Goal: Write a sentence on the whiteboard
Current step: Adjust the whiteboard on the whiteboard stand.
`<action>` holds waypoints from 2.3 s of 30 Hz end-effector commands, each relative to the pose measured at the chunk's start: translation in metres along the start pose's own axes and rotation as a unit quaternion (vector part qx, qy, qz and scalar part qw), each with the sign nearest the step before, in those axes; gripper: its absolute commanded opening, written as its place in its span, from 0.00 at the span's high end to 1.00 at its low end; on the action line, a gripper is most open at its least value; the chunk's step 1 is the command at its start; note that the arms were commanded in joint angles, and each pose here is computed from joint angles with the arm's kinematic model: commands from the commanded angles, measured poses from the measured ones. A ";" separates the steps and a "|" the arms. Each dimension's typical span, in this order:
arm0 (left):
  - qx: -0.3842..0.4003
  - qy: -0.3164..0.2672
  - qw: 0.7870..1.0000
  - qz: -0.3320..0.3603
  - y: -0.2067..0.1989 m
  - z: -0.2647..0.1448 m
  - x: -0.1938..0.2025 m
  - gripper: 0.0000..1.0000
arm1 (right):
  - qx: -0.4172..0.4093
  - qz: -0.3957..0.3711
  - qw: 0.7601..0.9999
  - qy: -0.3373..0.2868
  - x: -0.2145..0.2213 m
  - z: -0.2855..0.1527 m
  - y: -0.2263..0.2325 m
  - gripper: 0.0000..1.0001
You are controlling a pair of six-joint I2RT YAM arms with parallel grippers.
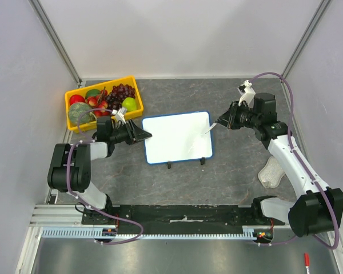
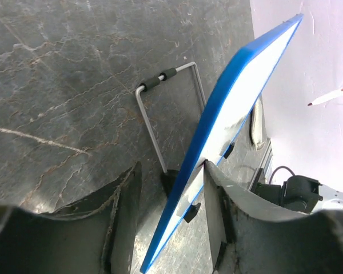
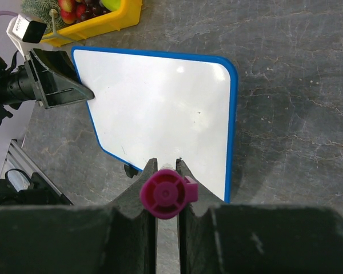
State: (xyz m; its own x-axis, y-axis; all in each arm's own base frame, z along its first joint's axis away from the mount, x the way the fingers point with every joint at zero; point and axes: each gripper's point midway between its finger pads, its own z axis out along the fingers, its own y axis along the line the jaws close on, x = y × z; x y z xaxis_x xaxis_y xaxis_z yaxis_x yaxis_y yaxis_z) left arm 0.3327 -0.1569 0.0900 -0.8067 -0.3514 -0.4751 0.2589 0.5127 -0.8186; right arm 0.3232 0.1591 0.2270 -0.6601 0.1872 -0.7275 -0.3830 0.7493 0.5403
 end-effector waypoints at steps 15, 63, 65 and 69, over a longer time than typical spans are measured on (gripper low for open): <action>0.110 0.011 0.987 0.118 -0.039 0.019 -0.003 0.98 | -0.013 -0.012 1.000 -0.023 -0.021 -0.002 0.010 1.00; 0.030 -0.053 0.979 0.195 -0.066 -0.009 -0.014 0.25 | -0.029 -0.020 0.999 -0.036 -0.021 -0.009 0.018 1.00; 0.012 -0.067 0.979 0.194 -0.072 -0.016 -0.021 0.22 | -0.033 -0.025 0.998 -0.040 -0.023 -0.010 0.021 1.00; -0.004 -0.077 0.978 0.192 -0.090 -0.028 -0.032 0.20 | -0.038 -0.040 0.997 -0.050 -0.027 -0.013 0.028 1.00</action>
State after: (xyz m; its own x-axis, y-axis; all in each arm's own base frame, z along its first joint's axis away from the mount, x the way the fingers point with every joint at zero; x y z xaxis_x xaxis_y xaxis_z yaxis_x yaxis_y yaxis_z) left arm 0.3134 -0.1777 0.1643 -0.5933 -0.2387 -0.7688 0.5539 0.5720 -0.6050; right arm 0.3230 0.1608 0.2381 -0.6352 0.1916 -0.7482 -0.4087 0.7386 0.5362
